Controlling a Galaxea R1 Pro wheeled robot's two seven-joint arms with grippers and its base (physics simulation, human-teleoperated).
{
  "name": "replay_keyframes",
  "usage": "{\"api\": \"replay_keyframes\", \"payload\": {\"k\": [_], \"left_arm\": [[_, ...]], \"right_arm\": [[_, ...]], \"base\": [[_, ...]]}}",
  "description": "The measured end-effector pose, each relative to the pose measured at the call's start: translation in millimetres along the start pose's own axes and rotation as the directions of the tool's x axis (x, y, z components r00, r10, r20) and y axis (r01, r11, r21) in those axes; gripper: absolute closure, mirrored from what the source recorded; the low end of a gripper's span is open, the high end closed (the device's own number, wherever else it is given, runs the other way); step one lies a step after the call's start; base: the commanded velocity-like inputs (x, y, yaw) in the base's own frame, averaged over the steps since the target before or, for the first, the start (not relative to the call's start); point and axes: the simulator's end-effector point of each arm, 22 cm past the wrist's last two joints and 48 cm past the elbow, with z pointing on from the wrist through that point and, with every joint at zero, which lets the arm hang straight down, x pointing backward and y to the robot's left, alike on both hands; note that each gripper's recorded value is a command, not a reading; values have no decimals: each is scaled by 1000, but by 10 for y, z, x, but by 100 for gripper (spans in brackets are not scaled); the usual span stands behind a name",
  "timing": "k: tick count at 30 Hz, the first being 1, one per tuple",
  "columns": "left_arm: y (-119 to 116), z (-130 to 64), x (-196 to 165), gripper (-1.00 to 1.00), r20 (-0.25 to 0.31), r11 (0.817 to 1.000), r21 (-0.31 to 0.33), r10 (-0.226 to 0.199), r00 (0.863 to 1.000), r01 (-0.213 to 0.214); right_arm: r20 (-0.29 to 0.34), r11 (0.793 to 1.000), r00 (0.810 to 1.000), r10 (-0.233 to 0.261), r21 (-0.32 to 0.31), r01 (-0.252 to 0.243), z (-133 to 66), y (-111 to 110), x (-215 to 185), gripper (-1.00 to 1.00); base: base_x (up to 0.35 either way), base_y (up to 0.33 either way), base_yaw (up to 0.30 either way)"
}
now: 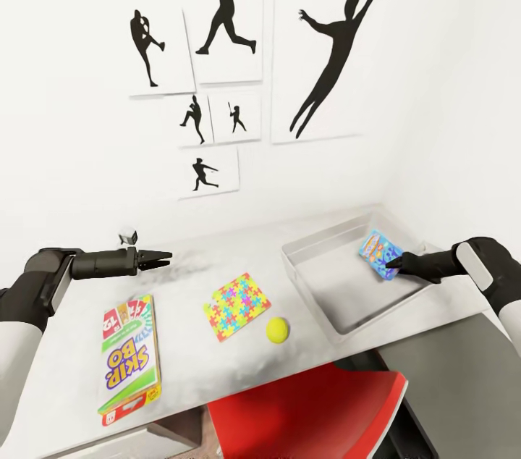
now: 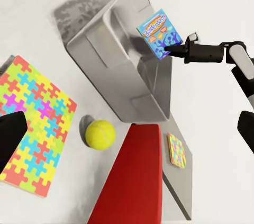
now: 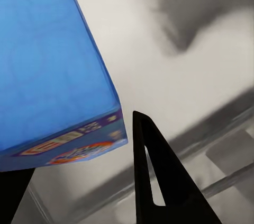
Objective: Put all the toys in the child's room - the three board games (two on the bed and one on the table), the two jigsaw puzzles on the table, and the tennis ball on the table - inside the toy box on the table in the child's room.
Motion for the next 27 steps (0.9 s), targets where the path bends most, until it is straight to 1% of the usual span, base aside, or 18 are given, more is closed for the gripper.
{"api": "replay_keyframes", "payload": {"k": [27], "left_arm": [[209,69,97,-100,-14,999,-6,-38,999,37]], "right_arm": [[-29,1000,1000,12,20,-12,189,-103,54,100]], "base": [[0,0,0]]}}
